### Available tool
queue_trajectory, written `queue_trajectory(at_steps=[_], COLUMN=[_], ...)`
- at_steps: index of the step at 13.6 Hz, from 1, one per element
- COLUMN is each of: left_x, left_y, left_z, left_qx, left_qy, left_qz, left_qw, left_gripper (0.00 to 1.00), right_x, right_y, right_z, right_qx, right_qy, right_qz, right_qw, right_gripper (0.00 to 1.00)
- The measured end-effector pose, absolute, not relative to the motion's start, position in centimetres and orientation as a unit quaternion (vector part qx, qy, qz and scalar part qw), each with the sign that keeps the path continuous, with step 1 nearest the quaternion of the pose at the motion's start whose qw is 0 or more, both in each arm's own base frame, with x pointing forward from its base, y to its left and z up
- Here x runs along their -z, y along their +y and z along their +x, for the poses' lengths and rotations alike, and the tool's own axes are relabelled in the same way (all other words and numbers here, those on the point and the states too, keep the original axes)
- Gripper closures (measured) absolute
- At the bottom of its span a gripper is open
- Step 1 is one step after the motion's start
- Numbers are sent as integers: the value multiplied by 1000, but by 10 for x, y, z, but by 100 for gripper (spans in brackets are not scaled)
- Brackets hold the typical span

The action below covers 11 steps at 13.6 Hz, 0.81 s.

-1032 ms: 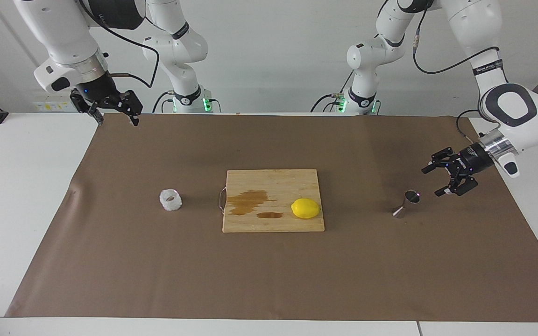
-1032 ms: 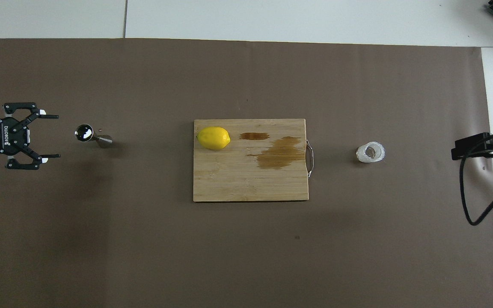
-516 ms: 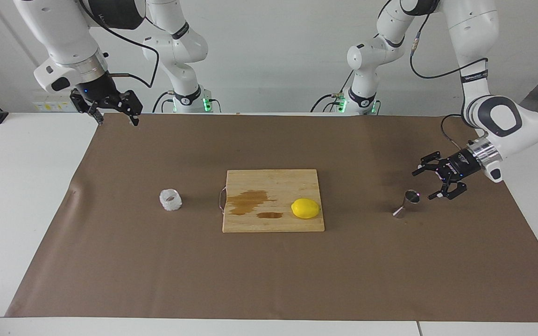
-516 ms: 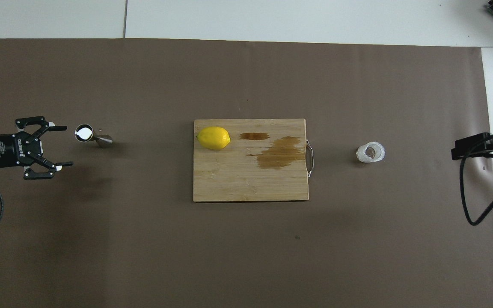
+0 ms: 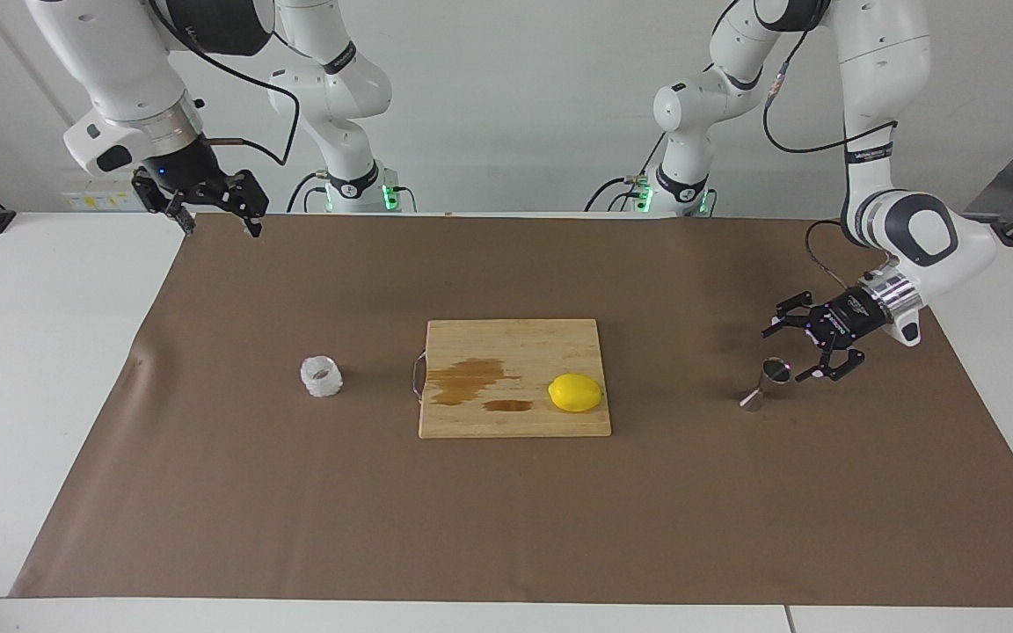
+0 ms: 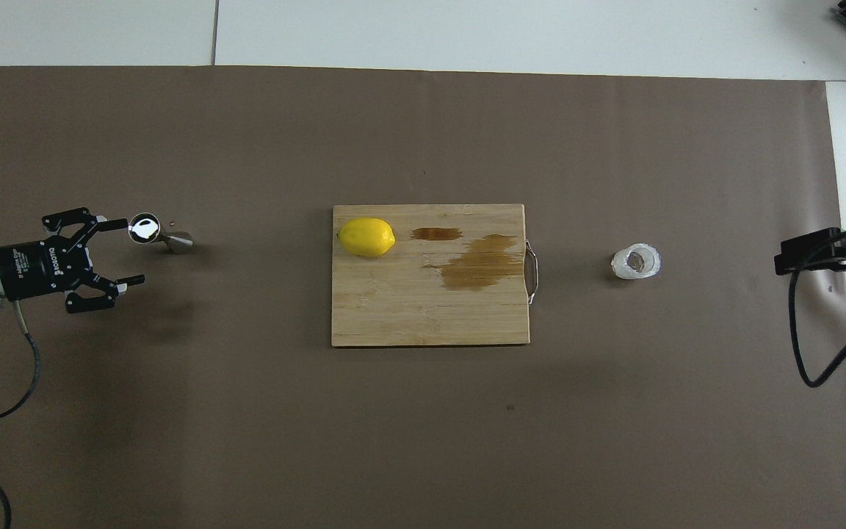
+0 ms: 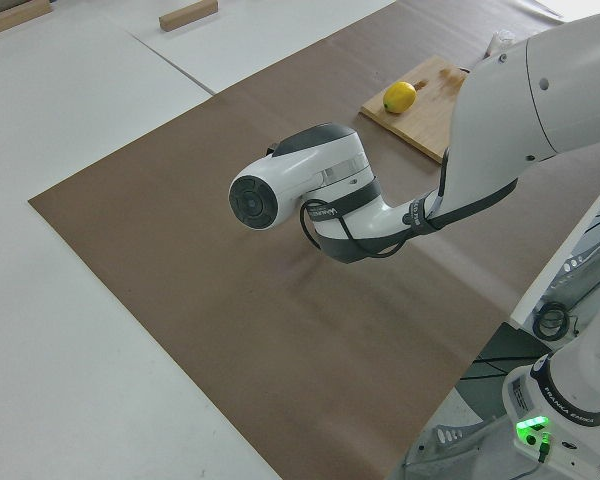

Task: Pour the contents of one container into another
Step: 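Close the left gripper around the small silver cup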

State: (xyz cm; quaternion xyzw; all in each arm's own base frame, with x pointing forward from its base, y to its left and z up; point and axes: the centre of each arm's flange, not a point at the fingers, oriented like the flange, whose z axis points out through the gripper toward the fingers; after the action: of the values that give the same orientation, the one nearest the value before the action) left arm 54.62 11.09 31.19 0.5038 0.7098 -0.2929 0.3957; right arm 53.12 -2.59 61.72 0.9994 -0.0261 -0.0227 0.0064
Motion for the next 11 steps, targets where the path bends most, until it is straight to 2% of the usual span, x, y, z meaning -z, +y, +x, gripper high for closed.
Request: queue_trajectory(at_steps=[11], left_x=[-303], left_y=[102], left_z=[556], left_qx=[294], left_qy=[721], left_qz=[460], left_qw=[426], left_gripper=[0], right_x=[-617], right_y=[-26], right_z=[531], right_qx=[23], right_qy=[-26], right_qz=[999], right_qw=[6], right_gripper=[0])
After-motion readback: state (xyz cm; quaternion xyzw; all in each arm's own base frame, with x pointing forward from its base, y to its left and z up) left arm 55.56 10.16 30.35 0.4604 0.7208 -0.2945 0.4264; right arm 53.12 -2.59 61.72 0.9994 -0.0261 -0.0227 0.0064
